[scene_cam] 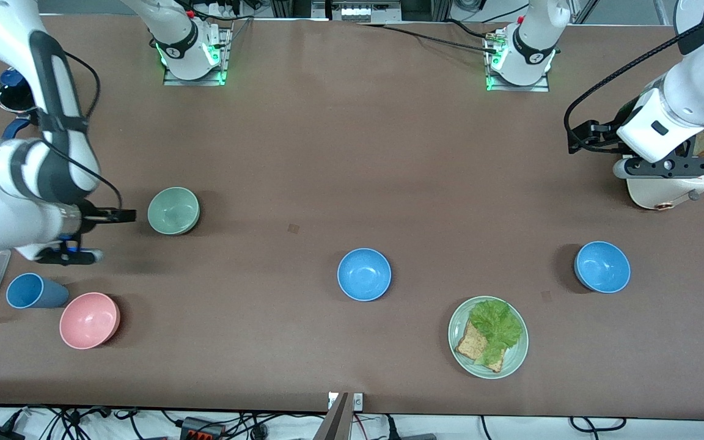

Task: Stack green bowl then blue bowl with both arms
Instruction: 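Reach the right gripper down to the pale green bowl, then carry the green bowl with the right gripper while the left gripper grasps the blue bowl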

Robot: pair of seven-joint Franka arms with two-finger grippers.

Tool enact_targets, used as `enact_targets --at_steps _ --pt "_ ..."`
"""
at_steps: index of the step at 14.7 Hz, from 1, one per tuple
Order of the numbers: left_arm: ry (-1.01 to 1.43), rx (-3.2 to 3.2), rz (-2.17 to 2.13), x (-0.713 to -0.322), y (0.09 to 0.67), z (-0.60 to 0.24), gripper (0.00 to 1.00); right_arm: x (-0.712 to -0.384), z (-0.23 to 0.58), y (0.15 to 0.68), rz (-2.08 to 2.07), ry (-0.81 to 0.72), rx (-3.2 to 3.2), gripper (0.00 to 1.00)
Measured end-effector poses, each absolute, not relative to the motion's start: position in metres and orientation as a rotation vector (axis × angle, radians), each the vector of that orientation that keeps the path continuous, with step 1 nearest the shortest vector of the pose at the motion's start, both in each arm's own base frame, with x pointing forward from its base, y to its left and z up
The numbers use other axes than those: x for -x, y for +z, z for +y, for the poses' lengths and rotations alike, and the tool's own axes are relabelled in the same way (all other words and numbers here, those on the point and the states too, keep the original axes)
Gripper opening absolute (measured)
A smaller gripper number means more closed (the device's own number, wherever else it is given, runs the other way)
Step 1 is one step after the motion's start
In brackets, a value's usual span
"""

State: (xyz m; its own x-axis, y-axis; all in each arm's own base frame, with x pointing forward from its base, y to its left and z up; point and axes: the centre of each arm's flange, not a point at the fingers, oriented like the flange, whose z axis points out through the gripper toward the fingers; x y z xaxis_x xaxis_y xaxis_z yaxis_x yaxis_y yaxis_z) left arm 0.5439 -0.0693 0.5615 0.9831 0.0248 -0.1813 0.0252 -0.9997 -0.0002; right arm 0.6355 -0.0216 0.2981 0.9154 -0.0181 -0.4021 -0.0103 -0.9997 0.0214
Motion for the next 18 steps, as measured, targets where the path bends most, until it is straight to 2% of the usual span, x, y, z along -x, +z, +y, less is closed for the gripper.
enact_targets --at_steps 4,9,13,15,16,18 --pt "-0.307 -3.126 0.042 -0.546 0.555 -0.069 1.0 -0.624 -0.024 0.242 -0.035 -0.773 -3.029 1.0" --pt "-0.408 -3.12 0.124 -0.564 0.518 -0.03 1.0 -0.598 -0.025 0.199 -0.039 -0.825 -3.016 0.97" --pt "-0.348 -3.154 0.154 -0.59 0.462 0.008 1.0 -0.588 -0.024 0.189 -0.036 -0.866 -3.005 0.56" --pt "-0.275 -3.172 0.104 -0.6 0.423 0.029 1.0 -0.586 -0.022 0.188 -0.032 -0.872 -3.004 0.38" --pt "-0.235 -3.182 0.042 -0.605 0.402 0.045 1.0 -0.586 -0.021 0.188 -0.029 -0.873 -3.003 0.24" --pt "-0.184 -3.172 -0.033 -0.615 0.353 0.087 1.0 -0.587 -0.015 0.191 -0.011 -0.872 -3.008 0.06"
